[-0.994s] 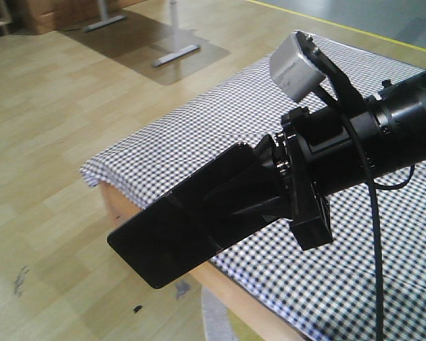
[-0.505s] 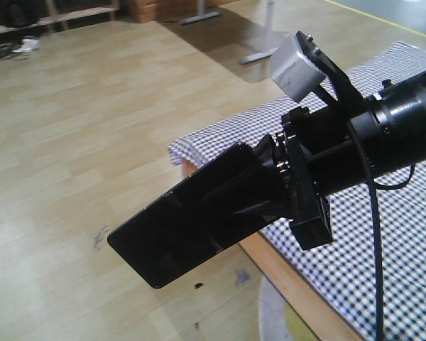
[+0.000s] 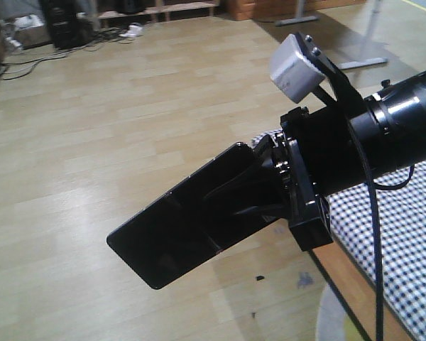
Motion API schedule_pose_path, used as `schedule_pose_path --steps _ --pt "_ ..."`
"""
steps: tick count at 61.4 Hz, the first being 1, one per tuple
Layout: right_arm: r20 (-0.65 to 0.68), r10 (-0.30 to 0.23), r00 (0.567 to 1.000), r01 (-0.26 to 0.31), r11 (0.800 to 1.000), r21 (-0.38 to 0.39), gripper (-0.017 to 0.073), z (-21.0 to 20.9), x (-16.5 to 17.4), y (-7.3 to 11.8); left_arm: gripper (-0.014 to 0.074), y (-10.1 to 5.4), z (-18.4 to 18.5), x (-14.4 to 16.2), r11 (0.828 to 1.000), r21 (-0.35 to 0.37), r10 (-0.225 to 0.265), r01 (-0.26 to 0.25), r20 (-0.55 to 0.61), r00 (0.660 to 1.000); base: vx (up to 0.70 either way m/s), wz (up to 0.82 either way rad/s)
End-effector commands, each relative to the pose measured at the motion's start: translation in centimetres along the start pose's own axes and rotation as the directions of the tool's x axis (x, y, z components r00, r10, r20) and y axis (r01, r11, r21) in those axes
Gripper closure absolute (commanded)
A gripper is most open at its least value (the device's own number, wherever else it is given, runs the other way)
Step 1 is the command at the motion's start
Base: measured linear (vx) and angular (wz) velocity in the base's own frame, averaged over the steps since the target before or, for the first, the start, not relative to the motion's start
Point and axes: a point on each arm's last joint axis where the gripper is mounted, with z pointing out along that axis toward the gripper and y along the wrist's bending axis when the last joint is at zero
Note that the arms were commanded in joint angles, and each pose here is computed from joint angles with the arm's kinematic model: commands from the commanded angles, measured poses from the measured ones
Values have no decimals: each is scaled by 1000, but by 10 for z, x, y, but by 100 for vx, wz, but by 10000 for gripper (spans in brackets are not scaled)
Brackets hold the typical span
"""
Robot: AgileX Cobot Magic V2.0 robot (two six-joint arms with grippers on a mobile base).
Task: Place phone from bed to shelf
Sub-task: 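Hold the phone raised in the right gripper while the base turns away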
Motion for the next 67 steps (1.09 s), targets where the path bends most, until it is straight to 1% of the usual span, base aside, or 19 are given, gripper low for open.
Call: schedule_pose_path --steps 1,33,67 --pt "67 -21 998 25 998 -59 562 -11 -12 18 592 2 -2 -14 1000 -13 -14 15 100 995 -11 48" --pt "67 -21 998 25 998 -59 562 -11 -12 18 592 2 -2 -14 1000 -13 -14 15 100 995 -8 37" --pt "67 -21 998 25 998 -59 562 -11 -12 18 592 2 -2 -14 1000 -13 -14 15 100 995 -1 10"
